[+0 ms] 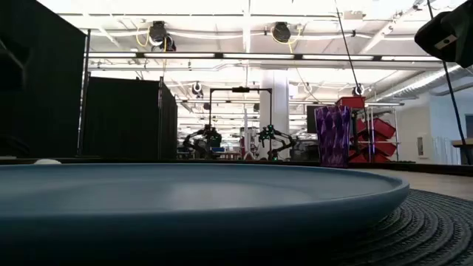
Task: Set table place
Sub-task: Put the black fork on the white napkin
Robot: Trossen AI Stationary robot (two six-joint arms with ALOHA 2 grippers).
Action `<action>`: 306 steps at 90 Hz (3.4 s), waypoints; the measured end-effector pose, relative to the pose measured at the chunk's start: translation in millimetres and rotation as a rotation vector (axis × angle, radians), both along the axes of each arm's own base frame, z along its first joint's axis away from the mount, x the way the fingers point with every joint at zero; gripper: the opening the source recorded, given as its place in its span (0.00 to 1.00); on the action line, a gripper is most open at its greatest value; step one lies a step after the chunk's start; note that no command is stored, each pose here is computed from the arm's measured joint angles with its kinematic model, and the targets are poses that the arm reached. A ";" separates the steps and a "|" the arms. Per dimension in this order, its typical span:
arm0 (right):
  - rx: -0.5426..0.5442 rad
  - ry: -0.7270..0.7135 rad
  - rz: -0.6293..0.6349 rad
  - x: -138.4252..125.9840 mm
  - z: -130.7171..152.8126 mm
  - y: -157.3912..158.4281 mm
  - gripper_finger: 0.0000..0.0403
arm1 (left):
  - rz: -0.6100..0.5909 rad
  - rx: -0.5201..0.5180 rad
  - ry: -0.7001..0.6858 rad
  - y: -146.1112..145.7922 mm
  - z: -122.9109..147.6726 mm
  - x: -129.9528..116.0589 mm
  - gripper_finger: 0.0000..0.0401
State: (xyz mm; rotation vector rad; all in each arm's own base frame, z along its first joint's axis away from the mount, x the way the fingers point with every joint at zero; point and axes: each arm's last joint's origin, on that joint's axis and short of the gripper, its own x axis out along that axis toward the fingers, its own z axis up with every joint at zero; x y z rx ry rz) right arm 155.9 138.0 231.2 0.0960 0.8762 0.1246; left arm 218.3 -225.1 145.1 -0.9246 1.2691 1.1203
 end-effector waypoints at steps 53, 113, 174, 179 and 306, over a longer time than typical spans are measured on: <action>0.005 -0.006 -0.001 0.4 0.4 0.4 0.31 | 0.003 -0.017 -0.005 -0.8 -0.9 0.4 0.01; 0.008 -0.014 0.004 1.0 1.0 0.9 0.31 | 0.032 0.008 0.050 -1.2 10.0 -0.4 0.00; 0.007 -0.018 0.010 1.2 1.3 1.2 0.31 | 0.113 0.013 0.051 -2.8 16.7 1.0 0.00; 0.007 -0.018 0.010 1.2 1.3 1.2 0.31 | 0.119 0.010 0.045 -3.2 16.6 1.4 0.00; 0.006 -0.018 0.011 1.2 1.3 1.2 0.31 | -0.003 0.039 0.047 4.1 17.0 5.8 0.07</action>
